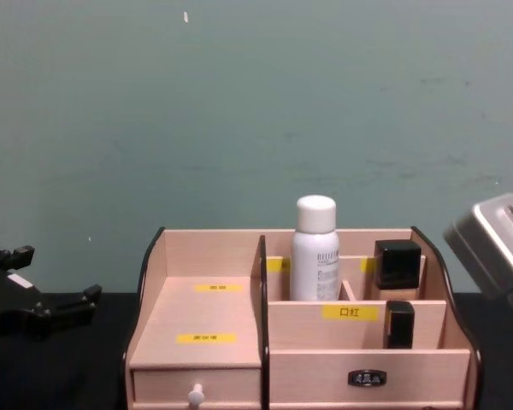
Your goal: Pick up the facial cleanser and watermelon frost from the table and place them into the tiered storage box.
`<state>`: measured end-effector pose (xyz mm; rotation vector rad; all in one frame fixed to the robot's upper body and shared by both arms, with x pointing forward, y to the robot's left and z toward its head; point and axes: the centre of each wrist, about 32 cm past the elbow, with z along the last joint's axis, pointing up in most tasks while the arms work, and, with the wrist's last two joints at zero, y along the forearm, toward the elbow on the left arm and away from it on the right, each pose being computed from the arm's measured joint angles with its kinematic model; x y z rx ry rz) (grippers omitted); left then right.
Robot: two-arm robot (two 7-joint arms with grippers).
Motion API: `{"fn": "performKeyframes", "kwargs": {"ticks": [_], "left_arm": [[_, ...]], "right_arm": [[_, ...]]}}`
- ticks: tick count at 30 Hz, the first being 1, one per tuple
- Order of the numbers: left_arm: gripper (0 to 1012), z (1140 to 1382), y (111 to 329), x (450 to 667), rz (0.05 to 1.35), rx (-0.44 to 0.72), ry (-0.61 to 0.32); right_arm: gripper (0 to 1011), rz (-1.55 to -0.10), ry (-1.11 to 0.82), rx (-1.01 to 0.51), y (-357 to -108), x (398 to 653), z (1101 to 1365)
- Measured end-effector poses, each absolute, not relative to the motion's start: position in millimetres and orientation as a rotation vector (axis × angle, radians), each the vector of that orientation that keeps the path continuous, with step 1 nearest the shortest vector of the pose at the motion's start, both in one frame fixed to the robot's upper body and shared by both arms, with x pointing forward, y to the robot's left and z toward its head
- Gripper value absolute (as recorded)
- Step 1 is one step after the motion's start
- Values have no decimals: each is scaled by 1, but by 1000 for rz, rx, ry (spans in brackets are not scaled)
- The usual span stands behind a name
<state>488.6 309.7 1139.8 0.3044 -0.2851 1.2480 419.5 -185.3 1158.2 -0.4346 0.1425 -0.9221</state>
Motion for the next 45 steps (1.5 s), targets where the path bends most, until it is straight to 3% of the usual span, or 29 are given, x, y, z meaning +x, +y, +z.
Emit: {"fn": "performKeyframes", "kwargs": {"ticks": [3, 30, 45], "left_arm": [[1001, 1140, 310, 489, 1248, 304, -285], [1001, 1140, 310, 489, 1248, 305, -285], [1001, 1140, 310, 489, 1248, 304, -285]], "right_arm": [[712, -922, 143, -434, -185, 419, 1158], [712, -908, 137, -414, -188, 419, 1158], [712, -844, 66, -338, -188, 420, 1184]]}}
